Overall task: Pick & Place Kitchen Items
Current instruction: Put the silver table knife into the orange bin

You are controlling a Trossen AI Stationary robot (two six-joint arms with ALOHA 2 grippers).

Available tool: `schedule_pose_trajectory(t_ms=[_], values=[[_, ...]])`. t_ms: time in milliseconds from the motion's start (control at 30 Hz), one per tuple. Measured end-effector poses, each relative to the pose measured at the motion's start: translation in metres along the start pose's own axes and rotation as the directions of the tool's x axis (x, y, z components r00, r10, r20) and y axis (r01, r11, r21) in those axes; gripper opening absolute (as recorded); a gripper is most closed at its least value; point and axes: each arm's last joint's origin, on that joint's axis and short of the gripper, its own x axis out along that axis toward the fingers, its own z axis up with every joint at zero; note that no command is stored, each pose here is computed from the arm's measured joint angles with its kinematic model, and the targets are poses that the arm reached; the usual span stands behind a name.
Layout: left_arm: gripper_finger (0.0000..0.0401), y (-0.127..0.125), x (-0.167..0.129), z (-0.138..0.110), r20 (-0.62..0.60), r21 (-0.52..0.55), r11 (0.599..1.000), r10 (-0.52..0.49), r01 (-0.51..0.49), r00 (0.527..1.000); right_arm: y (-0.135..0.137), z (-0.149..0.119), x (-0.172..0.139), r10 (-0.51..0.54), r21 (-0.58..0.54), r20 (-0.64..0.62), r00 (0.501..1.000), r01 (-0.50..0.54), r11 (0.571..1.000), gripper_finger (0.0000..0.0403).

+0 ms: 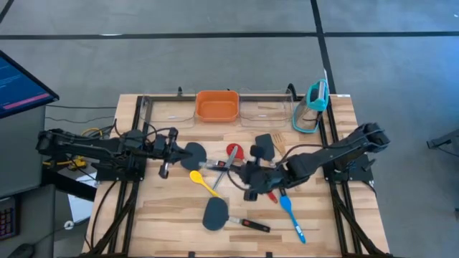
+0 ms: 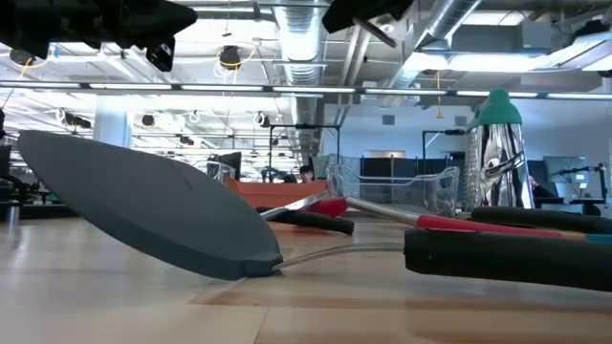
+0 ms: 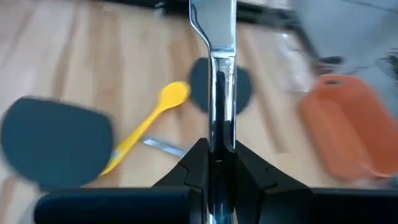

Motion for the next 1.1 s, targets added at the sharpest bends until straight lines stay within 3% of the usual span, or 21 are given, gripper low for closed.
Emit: schedule_pose_trajectory(t_ms=[233,500,633,767,967,1100], values=[[0.0002,-0.002,0.000,0.000,-0.005,0.000,0.997,-0.072,0.072,0.997,-0.004,0.002,-0.003,-0.033,0.010,0.014,0.999,0.033,0.999,0.0034],[0.0002,-0.004,0.001,-0.002,-0.014,0.000,0.996,-0.086,0.086,0.996,-0.018,0.006,0.005,-0.156,0.013,0.038,0.987,0.156,0.988,0.0034],[0.0002,-0.001,0.004,-0.004,-0.034,0.040,0.999,-0.017,0.019,0.999,-0.046,0.011,0.020,-0.209,0.043,0.026,0.977,0.208,0.977,0.0034],[0.0002,0.002,0.007,-0.008,-0.059,0.074,0.995,0.077,-0.072,0.995,-0.080,0.012,0.048,-0.132,0.055,0.001,0.991,0.131,0.990,0.0034],[0.0002,0.002,0.011,-0.013,-0.088,0.136,0.988,0.088,-0.075,0.992,-0.119,0.011,0.070,-0.174,0.036,0.007,0.985,0.173,0.984,0.0034],[0.0002,0.006,0.012,-0.015,-0.094,0.166,0.976,0.156,-0.139,0.983,-0.149,0.013,0.079,-0.135,0.056,0.052,0.989,0.132,0.990,0.0034]])
